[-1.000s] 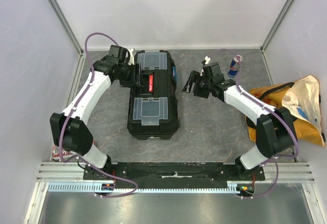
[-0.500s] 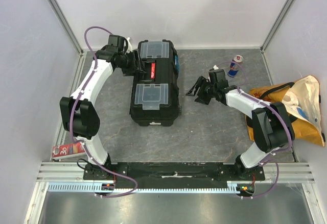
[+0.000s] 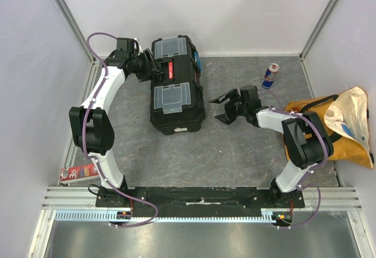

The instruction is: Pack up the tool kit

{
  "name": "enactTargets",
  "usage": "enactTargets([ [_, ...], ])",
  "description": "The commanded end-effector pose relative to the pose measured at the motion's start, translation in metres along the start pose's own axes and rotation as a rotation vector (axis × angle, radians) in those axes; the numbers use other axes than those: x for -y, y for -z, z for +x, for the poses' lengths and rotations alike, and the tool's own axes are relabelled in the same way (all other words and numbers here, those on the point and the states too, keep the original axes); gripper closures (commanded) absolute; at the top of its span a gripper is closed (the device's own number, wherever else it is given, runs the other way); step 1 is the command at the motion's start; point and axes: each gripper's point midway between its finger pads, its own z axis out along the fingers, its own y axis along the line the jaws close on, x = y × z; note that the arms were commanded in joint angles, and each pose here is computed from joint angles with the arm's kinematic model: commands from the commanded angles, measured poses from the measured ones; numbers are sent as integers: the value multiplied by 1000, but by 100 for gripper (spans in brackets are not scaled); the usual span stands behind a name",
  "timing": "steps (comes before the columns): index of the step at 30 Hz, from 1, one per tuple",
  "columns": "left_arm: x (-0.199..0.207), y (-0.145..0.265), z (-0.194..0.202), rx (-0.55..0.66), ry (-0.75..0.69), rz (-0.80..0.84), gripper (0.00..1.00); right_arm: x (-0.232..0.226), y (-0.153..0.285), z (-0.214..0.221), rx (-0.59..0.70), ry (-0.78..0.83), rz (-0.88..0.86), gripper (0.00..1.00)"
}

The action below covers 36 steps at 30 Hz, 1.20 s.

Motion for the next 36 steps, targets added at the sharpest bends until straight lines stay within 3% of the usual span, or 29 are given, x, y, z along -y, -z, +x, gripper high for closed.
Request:
enactTargets([
  [1, -17, -16, -11, 37, 151, -35, 83, -32, 6, 0, -20, -242, -156, 15],
  [5, -14, -14, -11, 31, 109, -17, 70, -30, 8, 4, -49, -379, -208, 14],
  [11, -6, -16, -9, 5, 53, 30, 59, -44, 13, 9, -69, -494, -277, 12],
  [23, 18, -8, -5, 2, -60, 73, 33, -34, 9, 33, -114, -519, -195, 11],
  [36, 19, 4, -7, 16, -78, 62, 31, -24, -13, 35, -106, -494, -174, 11],
])
